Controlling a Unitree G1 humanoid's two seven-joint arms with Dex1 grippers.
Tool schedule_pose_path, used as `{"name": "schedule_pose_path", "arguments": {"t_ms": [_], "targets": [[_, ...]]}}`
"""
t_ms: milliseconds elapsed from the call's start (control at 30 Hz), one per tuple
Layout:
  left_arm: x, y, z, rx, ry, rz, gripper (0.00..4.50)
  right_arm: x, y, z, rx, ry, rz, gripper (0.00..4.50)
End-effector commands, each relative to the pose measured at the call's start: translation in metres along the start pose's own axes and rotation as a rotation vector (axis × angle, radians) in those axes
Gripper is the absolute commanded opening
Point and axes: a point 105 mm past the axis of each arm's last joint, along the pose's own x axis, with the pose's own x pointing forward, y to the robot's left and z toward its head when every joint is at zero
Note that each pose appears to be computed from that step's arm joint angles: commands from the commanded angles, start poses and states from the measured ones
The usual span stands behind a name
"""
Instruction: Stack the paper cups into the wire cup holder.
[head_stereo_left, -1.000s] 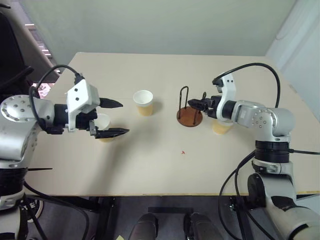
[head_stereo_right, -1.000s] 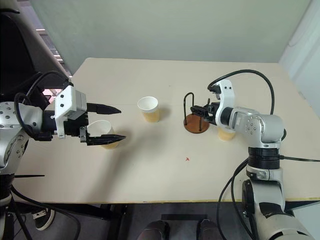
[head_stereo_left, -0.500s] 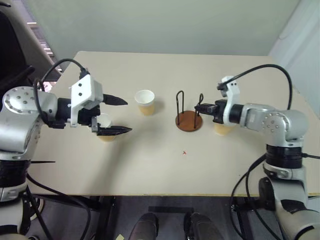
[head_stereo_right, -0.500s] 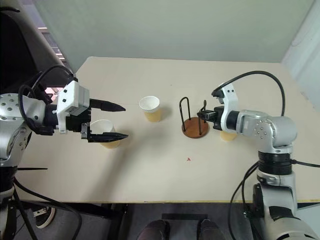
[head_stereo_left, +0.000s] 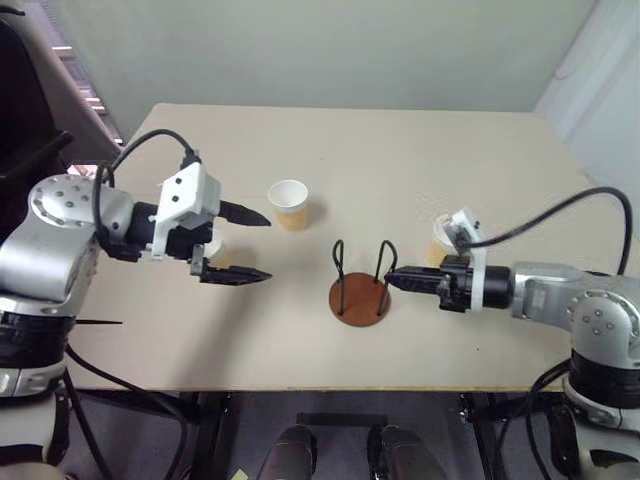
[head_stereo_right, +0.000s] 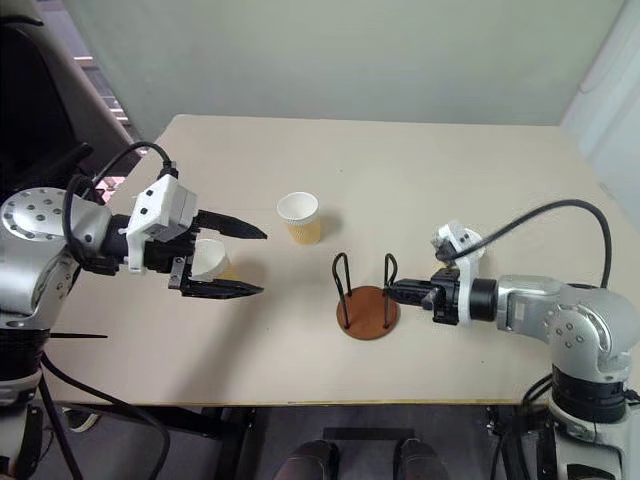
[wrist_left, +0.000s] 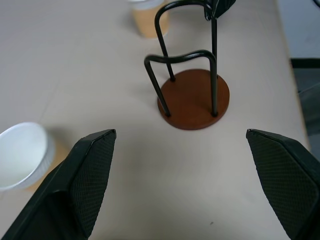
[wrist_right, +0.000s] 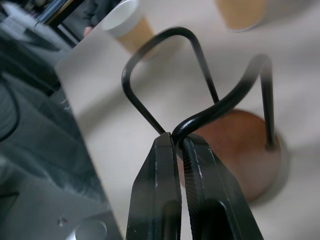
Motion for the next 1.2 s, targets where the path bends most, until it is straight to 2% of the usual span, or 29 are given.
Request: {"name": "schedule_pose_path", "arguments": {"t_ms": [33, 267, 367, 533, 633, 700, 767, 800, 867, 933, 1067, 1200], "targets": [[-0.001, -0.004, 0.014, 0.042, -0.02, -0.035, 4.5, -0.001, 0.012, 0.004, -0.092, -0.009, 0.041, 0.03], [0.001, -0.006, 0.011, 0.037, -0.012, -0.05, 4.5, -0.001, 0.003, -0.002, -0.211, 0.065, -0.004, 0.03], [0.001, -0.007, 0.011, 0.038, -0.014, -0.054, 4.5, -0.005, 0.001, -0.004, -0.24, 0.106, -0.002, 0.75], [-0.003, -0.004, 0.015, 0.046, -0.029, -0.046, 4.5, -0.029, 0.005, -0.008, -0.319, 0.202, 0.038, 2.35], [-0.008, 0.01, 0.028, 0.055, -0.1, 0.028, 4.5, -0.056, 0.003, -0.014, -0.48, 0.341, 0.049, 3.37], [-0.008, 0.024, 0.042, 0.073, -0.169, 0.095, 4.5, -0.075, -0.012, -0.004, -0.593, 0.4, -0.014, 3.95], [-0.003, 0.036, 0.054, 0.07, -0.222, 0.142, 4.5, -0.09, -0.033, 0.018, -0.696, 0.41, -0.12, 3.95], [0.009, 0.043, 0.059, 0.077, -0.224, 0.147, 4.5, -0.093, -0.047, 0.035, -0.76, 0.397, -0.188, 3.95], [0.029, 0.05, 0.062, 0.1, -0.195, 0.142, 4.5, -0.092, -0.065, 0.053, -0.828, 0.391, -0.239, 3.95], [0.043, 0.057, 0.061, 0.104, -0.173, 0.157, 4.5, -0.087, -0.082, 0.056, -0.874, 0.412, -0.263, 3.95], [0.06, 0.048, 0.056, 0.122, -0.147, 0.088, 4.5, -0.071, -0.102, 0.053, -0.895, 0.439, -0.248, 3.95], [0.06, 0.042, 0.054, 0.118, -0.143, 0.067, 4.5, -0.061, -0.114, 0.044, -0.901, 0.474, -0.23, 3.95]]}}
